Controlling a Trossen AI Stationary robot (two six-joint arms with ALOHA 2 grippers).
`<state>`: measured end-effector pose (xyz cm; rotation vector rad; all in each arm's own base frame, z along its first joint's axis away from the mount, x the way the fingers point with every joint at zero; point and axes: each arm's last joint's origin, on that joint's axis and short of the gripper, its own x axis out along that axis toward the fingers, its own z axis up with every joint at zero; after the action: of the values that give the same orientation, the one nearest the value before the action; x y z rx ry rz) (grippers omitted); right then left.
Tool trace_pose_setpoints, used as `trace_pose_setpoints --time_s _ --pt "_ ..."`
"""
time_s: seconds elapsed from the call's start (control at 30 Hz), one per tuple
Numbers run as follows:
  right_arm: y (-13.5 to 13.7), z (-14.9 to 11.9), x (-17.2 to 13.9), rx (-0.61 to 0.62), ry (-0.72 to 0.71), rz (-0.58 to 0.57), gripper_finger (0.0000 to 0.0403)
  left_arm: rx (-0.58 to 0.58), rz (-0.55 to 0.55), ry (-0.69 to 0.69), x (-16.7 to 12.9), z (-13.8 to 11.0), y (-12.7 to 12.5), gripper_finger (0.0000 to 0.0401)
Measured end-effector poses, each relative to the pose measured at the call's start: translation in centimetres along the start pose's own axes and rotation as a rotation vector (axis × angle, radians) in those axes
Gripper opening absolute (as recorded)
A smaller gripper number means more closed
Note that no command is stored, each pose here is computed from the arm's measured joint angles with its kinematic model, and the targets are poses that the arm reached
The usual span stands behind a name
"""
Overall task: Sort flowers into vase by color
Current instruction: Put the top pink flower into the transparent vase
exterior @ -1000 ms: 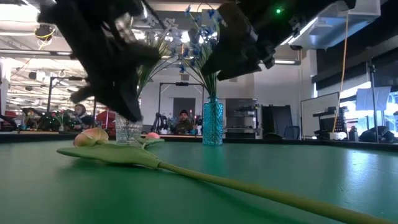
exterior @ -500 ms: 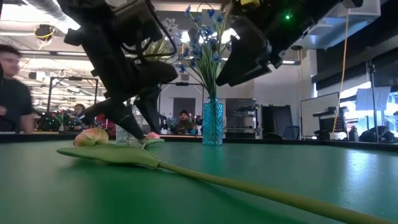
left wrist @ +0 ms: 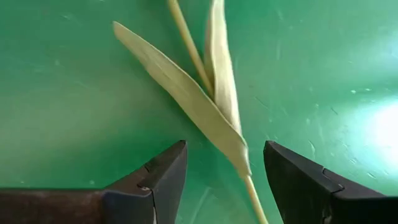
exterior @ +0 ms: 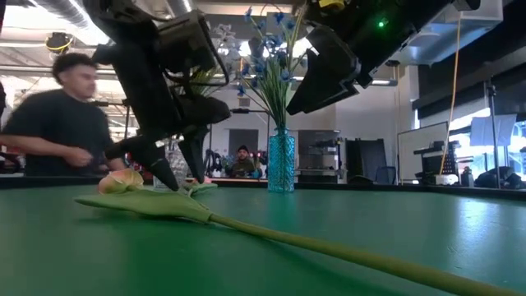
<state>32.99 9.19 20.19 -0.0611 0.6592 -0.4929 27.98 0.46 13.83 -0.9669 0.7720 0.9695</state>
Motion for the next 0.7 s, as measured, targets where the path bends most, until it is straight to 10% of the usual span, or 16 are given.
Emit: trace_pose_setpoints --time_s 0.43,0.7 --pt "0.0 0.0 0.0 0.001 -0.008 -0.013 0.0287 0.01 -0.002 -0.002 2.8 -0.3 -0.5 0.0196" --pt "0.0 0.0 0.0 0.0 -0.007 -0.014 0.0287 0.029 0.044 -0.017 2.9 -0.2 0.1 0.0049"
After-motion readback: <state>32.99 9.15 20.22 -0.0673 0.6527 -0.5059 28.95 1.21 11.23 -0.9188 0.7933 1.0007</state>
